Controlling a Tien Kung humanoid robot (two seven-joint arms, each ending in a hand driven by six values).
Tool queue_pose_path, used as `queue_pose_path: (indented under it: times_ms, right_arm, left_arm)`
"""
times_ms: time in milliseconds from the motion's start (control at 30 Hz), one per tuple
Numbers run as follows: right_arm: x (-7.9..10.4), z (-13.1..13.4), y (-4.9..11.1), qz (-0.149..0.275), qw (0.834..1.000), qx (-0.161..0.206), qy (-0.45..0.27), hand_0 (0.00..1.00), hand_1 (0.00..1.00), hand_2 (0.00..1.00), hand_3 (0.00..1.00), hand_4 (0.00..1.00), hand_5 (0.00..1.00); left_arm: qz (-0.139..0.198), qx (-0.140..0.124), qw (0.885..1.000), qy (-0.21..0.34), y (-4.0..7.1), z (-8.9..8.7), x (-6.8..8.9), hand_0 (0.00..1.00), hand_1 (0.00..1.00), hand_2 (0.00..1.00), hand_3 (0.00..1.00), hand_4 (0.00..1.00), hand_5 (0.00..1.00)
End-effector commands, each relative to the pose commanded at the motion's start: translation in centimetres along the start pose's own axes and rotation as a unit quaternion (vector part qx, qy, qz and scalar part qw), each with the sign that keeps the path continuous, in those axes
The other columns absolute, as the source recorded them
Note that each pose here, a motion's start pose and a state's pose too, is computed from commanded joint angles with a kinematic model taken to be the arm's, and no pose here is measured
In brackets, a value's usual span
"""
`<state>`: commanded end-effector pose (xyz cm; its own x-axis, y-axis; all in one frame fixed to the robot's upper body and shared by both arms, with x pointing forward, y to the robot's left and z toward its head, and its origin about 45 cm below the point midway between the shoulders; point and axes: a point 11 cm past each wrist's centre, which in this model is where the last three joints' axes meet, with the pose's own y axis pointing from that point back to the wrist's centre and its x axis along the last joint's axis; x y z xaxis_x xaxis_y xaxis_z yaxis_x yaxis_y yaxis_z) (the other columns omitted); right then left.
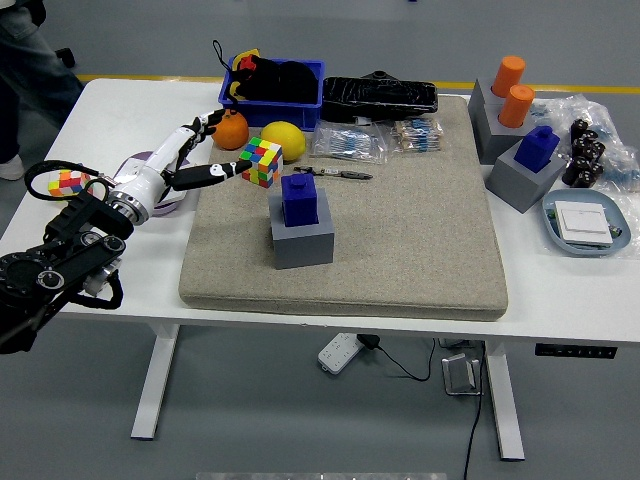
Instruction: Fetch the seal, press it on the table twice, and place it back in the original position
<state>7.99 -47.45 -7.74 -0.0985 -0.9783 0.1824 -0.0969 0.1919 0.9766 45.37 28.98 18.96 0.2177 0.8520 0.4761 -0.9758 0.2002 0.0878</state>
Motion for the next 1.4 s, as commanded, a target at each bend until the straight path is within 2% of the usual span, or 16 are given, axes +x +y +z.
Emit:
queue_pose_path:
  times_ms: [133,333,367,500,733,767,900,1400]
  right_arm:
    - [0.1,-0.2,0.0,0.001,1.0,0.002,-0.002,0.865,0.78,0.737,0.744,0.798,0.567]
    - [0.1,-0.3,0.1,0.001,1.0,0.004,-0.003,0.866,0.78,0.738,0.744,0.798,0.567]
    - [0.1,-0.4,0.1,0.001,1.0,0.005,-0.003,0.865,0.78,0.738,0.743,0.798,0.566]
    - [0.1,-0.4,0.1,0.001,1.0,0.005,-0.002,0.865,0.78,0.738,0.743,0.798,0.566]
    - [0.3,-0.4,0.1,0.003,1.0,0.004,-0.001,0.864,0.779,0.737,0.745,0.798,0.568]
    - [0.3,-0.4,0.1,0.003,1.0,0.004,-0.001,0.865,0.78,0.738,0.744,0.798,0.568]
    - [0.3,-0.6,0.1,0.003,1.0,0.006,-0.001,0.865,0.78,0.738,0.744,0.798,0.568]
    - [0.3,-0.6,0.1,0.003,1.0,0.004,0.002,0.866,0.781,0.737,0.743,0.798,0.568]
  left_arm:
    - [0.032,0.012,0.999,0.005,0.6,-1.2,2.2,0.998,0.998,0.998,0.998,0.998,0.509]
    - [0.057,0.031,0.998,-0.002,1.3,-2.6,4.3,0.989,0.998,0.986,0.998,0.998,0.486]
    - [0.062,0.034,0.998,-0.002,1.5,-2.9,4.7,0.978,0.986,0.976,0.988,0.998,0.447]
    - [0.075,0.041,0.996,-0.001,1.9,-3.4,5.7,0.978,0.986,0.976,0.988,0.998,0.447]
    - [0.098,0.037,0.994,-0.007,2.2,-3.5,6.9,0.973,0.982,0.971,0.98,0.998,0.451]
    - [0.101,0.036,0.994,-0.008,2.2,-3.4,7.1,0.974,0.984,0.97,0.977,0.998,0.411]
    - [0.106,0.035,0.994,-0.011,2.1,-3.3,7.5,0.974,0.984,0.97,0.977,0.998,0.411]
    - [0.107,0.039,0.993,-0.016,2.2,-3.4,7.8,0.973,0.985,0.967,0.972,0.998,0.436]
